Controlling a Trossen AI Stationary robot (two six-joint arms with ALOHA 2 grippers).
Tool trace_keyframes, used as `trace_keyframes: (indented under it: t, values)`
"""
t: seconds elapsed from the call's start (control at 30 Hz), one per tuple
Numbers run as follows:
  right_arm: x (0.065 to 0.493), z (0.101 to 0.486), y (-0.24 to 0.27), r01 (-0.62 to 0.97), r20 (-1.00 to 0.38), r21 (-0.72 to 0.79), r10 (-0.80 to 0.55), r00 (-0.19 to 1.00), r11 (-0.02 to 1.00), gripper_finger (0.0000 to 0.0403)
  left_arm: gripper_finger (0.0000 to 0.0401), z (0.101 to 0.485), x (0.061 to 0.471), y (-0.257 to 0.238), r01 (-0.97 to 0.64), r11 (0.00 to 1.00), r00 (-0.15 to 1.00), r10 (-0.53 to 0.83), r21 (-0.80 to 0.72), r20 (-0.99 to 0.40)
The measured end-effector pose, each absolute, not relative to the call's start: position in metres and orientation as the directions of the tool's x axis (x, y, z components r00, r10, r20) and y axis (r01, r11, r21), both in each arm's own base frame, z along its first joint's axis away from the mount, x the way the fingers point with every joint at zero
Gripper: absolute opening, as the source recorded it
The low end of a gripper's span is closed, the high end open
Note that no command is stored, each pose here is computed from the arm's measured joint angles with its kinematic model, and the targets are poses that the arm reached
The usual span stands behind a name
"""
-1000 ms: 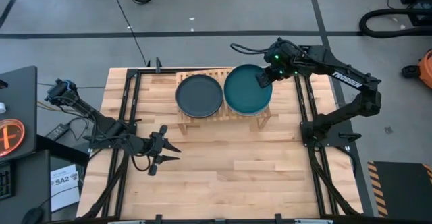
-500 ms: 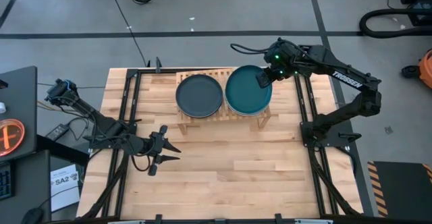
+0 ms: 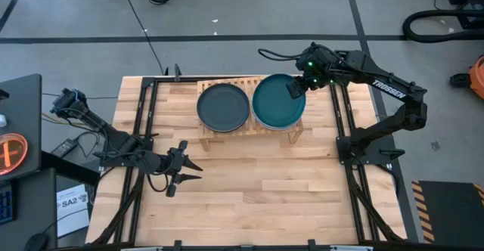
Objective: Place and stack plates onto a shelf
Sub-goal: Stack the dark green plate on top of green plate on the shelf, then return to Home Position
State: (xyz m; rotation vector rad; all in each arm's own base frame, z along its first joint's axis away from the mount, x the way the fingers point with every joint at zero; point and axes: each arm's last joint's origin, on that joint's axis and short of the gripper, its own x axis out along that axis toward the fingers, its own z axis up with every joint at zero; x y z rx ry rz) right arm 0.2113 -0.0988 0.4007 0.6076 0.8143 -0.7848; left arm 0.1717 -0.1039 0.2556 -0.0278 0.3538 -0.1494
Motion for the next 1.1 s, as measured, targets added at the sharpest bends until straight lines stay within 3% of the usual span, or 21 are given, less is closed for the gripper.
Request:
trace_keyframes:
  t: [0.6,0.87,1.1]
  values:
    - [0.210,0.401,-0.101,0.793,-0.796,0.054,-0.453,0.401,0.606,0.0165,0.0119,0.256,0.172,-0.104,0.140,0.989,0.929,-0.150,-0.053,-0.340]
    - [0.236,0.416,-0.085,0.606,-0.661,0.192,-0.354,0.661,0.772,0.0165,0.0119,0.269,0.184,-0.092,0.133,0.991,0.968,-0.133,-0.013,-0.211]
    - [0.255,0.428,-0.051,0.323,-0.537,0.131,-0.207,0.818,0.937,0.0165,0.0119,0.283,0.196,-0.069,0.074,0.992,0.994,-0.066,0.103,-0.082]
